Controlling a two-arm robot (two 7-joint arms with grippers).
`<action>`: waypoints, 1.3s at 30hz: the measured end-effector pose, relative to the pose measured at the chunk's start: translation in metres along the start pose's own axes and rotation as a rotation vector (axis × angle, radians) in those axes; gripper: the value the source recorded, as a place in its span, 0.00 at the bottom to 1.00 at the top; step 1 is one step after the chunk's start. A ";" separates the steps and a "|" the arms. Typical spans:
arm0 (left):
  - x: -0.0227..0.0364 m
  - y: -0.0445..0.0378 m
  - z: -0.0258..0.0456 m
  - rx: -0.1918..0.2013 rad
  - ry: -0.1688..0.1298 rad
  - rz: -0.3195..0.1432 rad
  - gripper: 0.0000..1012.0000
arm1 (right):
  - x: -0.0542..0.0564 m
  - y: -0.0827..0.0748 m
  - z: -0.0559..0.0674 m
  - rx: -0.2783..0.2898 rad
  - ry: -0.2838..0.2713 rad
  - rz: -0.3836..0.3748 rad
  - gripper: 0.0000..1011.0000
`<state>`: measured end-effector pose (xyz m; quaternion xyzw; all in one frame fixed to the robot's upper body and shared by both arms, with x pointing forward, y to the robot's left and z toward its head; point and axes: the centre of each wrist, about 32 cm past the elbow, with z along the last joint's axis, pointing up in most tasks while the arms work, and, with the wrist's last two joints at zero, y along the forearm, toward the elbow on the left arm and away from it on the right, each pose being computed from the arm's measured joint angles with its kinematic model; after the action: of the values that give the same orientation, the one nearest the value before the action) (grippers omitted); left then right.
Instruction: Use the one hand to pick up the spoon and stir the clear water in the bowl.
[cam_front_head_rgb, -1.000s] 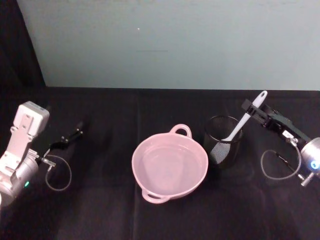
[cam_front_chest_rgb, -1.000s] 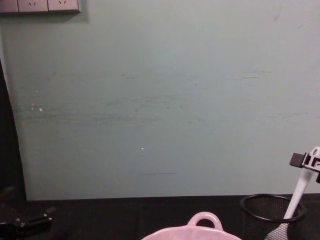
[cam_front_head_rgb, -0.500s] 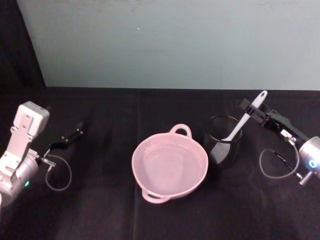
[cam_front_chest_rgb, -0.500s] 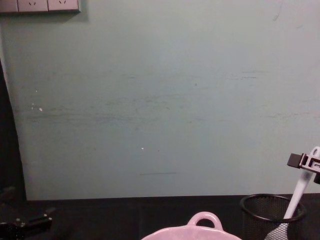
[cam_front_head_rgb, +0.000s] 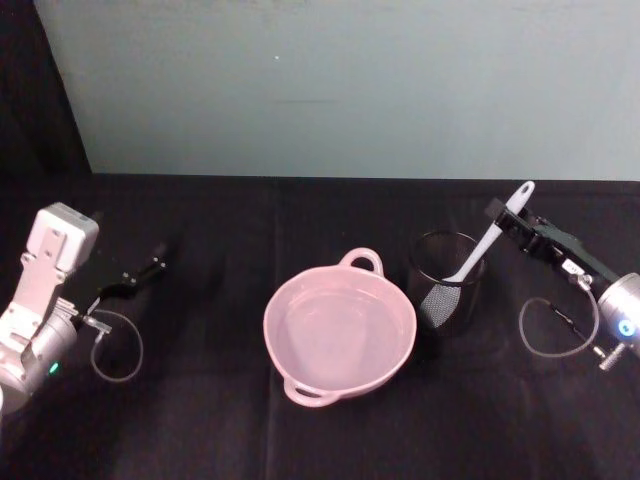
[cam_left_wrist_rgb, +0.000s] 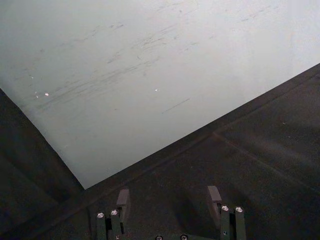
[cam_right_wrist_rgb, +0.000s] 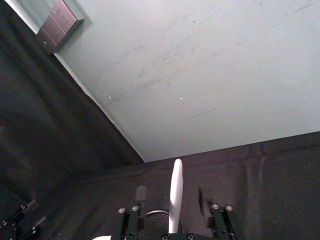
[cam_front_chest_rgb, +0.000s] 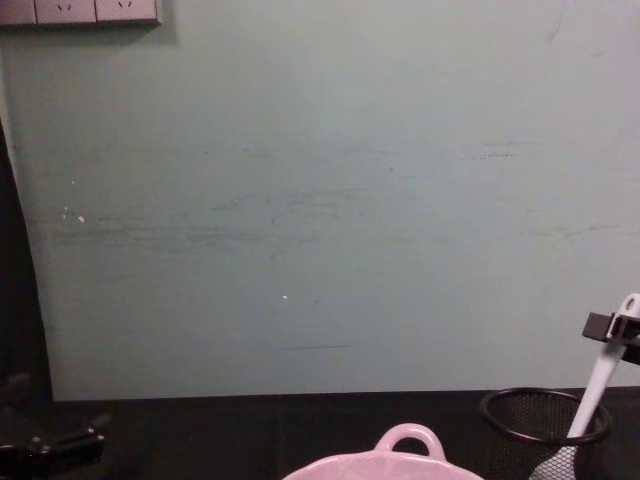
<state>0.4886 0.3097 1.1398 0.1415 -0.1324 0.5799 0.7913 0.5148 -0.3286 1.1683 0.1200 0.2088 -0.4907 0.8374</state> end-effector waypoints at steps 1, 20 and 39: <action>0.0000 0.0000 0.0000 0.000 0.000 0.000 0.99 | 0.000 0.000 0.000 0.000 0.000 0.000 0.63; 0.0000 0.0000 0.0000 0.000 0.000 0.000 0.99 | 0.000 0.000 0.000 0.000 0.000 0.000 0.11; 0.0000 0.0000 0.0000 0.000 0.000 0.000 0.99 | -0.019 -0.010 0.026 0.013 -0.221 0.037 0.11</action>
<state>0.4886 0.3097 1.1398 0.1415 -0.1324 0.5799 0.7913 0.5038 -0.3294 1.2002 0.0743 0.1096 -0.4866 0.8635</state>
